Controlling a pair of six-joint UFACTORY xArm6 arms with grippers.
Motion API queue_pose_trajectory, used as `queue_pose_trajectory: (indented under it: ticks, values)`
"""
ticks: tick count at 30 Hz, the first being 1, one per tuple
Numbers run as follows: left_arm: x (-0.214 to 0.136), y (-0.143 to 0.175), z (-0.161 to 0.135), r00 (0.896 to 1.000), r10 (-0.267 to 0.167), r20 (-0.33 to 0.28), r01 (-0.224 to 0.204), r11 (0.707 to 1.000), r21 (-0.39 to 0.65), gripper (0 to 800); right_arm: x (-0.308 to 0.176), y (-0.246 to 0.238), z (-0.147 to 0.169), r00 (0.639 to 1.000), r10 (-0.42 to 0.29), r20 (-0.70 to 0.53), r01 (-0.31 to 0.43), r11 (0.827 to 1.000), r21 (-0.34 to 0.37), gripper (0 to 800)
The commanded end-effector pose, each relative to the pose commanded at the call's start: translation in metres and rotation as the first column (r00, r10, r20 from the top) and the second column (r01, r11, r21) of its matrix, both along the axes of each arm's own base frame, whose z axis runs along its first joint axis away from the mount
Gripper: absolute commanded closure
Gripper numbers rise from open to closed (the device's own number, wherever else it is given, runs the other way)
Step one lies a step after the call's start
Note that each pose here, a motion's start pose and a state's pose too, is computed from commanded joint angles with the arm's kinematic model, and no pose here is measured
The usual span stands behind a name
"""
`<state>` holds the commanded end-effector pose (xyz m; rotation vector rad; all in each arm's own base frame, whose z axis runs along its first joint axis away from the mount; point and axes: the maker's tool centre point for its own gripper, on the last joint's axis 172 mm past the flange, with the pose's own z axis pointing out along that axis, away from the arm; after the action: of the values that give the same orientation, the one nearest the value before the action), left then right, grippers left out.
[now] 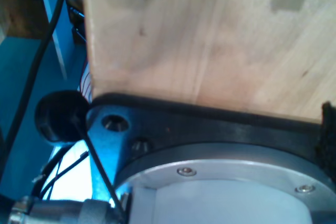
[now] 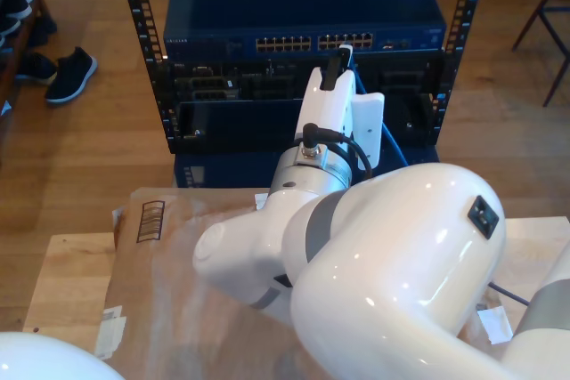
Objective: Grab the cable and plug it in
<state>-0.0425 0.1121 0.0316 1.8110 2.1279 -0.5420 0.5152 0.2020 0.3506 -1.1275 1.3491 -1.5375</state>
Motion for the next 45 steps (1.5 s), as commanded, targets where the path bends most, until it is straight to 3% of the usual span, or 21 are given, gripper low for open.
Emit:
queue_pose_trajectory:
  ticks: [4, 7, 10, 14, 23, 30, 45]
  values:
    - [0.0, 0.0, 0.0, 1.0, 0.0, 0.0, 0.0, 1.0, 0.0, 0, -0.004, -0.007, -0.008, 1.0, 0.001, 0.01, -0.002, 0.998, 0.07, 800]
    - [0.0, 0.0, 0.0, 1.0, 0.0, 0.0, 0.0, 1.0, 0.0, 0, -0.007, -0.01, -0.019, 1.0, 0.002, -0.004, -0.002, 0.998, 0.066, 800]
    - [0.0, 0.0, 0.0, 1.0, 0.0, 0.0, 0.0, 1.0, 0.0, 0, -0.004, -0.028, -0.028, 1.0, -0.017, 0.004, 0.017, 0.993, 0.116, 800]
    - [0.0, 0.0, 0.0, 1.0, 0.0, 0.0, 0.0, 1.0, 0.0, 0, 0.004, -0.035, -0.028, 0.999, 0.02, 0.026, -0.023, 0.995, 0.102, 800]
    - [0.0, 0.0, 0.0, 1.0, 0.002, 0.0, -0.002, 1.0, 0.0, 0, 0.027, -0.037, -0.035, 0.999, 0.0, 0.049, -0.006, 0.992, 0.126, 800]
    - [0.0, 0.0, 0.0, 1.0, 0.0, 0.0, 0.0, 1.0, 0.0, 0, 0.065, -0.043, -0.032, 0.989, 0.091, 0.114, -0.104, 0.988, 0.115, 800]
    - [0.0, 0.0, 0.0, 1.0, 0.003, -0.001, -0.003, 1.0, 0.0, 0, 0.097, -0.044, -0.061, 0.991, 0.078, 0.11, -0.093, 0.986, 0.139, 800]
